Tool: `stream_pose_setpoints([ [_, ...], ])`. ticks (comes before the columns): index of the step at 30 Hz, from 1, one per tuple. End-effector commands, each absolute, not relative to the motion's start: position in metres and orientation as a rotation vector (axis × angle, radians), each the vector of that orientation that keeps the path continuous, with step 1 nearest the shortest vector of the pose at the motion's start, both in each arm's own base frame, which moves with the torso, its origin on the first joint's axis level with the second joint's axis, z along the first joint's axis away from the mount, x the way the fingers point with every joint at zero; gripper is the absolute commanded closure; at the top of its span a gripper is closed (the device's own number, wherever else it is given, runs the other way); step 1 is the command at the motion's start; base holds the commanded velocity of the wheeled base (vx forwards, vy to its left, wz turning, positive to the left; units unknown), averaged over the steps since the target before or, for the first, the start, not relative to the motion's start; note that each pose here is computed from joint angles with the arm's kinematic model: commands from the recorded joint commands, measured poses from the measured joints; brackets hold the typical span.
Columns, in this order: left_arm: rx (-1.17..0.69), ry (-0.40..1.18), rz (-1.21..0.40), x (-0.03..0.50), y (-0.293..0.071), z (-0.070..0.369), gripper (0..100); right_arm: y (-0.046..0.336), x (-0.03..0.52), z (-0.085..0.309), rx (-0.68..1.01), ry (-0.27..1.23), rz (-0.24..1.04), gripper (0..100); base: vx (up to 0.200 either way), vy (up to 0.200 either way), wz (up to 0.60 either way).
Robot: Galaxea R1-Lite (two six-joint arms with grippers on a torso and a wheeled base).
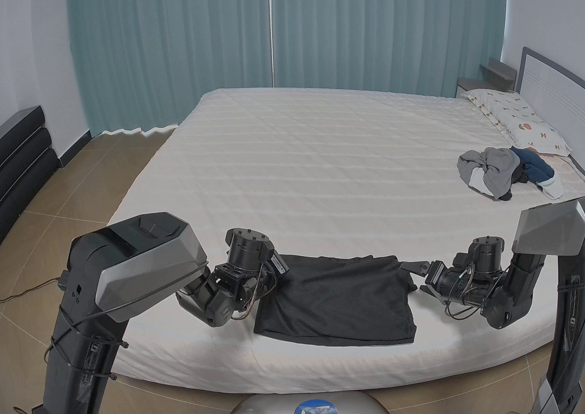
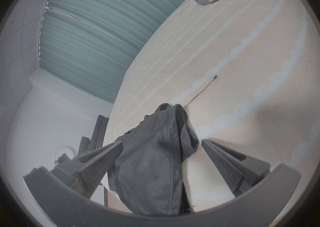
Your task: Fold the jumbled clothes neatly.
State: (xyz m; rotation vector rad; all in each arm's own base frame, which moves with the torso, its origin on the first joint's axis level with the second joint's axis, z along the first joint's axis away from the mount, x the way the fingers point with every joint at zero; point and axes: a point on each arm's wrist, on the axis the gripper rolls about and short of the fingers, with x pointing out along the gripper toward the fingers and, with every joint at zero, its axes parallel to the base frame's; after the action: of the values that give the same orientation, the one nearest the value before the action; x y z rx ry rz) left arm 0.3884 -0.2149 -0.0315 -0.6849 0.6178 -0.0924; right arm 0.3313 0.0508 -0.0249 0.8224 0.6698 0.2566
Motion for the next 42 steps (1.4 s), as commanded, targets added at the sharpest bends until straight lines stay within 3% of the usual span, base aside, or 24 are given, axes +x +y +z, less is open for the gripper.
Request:
stream_pose_setpoints([
  [1, -0.675, 0.592, -0.046, 0.394, -0.216, -0.041, 100, 0.049, 0.332, -0.024, 0.823, 0.664, 0.255, 0, 0.000, 0.000, 0.00],
  [19, -0.682, 0.576, 0.047, 0.385, -0.211, -0.044, 100, 0.034, 0.333, -0.017, 0.833, 0.620, 0.205, 0, 0.000, 0.000, 0.00],
  [20, -0.700, 0.582, 0.043, 0.384, -0.211, -0.042, 0, 0.033, 0.334, -0.016, 0.832, 0.610, 0.198, 0, 0.000, 0.000, 0.00],
  [28, -0.704, 0.595, 0.069, 0.378, -0.196, -0.036, 0, 0.028, 0.347, -0.014, 0.801, 0.548, 0.168, 0, 0.000, 0.000, 0.00],
  [32, -0.740, 0.531, 0.064, 0.383, -0.186, -0.008, 0, 0.026, 0.351, -0.016, 0.772, 0.508, 0.097, 0, 0.000, 0.000, 0.00],
  [37, -0.699, 0.484, 0.051, 0.370, -0.166, 0.029, 0, 0.015, 0.334, 0.017, 0.715, 0.422, 0.036, 0, 0.000, 0.000, 0.00],
  [42, -0.614, 0.318, -0.027, 0.345, -0.143, 0.083, 0, 0.011, 0.292, 0.057, 0.633, 0.369, 0.048, 0, 0.000, 0.000, 0.00],
])
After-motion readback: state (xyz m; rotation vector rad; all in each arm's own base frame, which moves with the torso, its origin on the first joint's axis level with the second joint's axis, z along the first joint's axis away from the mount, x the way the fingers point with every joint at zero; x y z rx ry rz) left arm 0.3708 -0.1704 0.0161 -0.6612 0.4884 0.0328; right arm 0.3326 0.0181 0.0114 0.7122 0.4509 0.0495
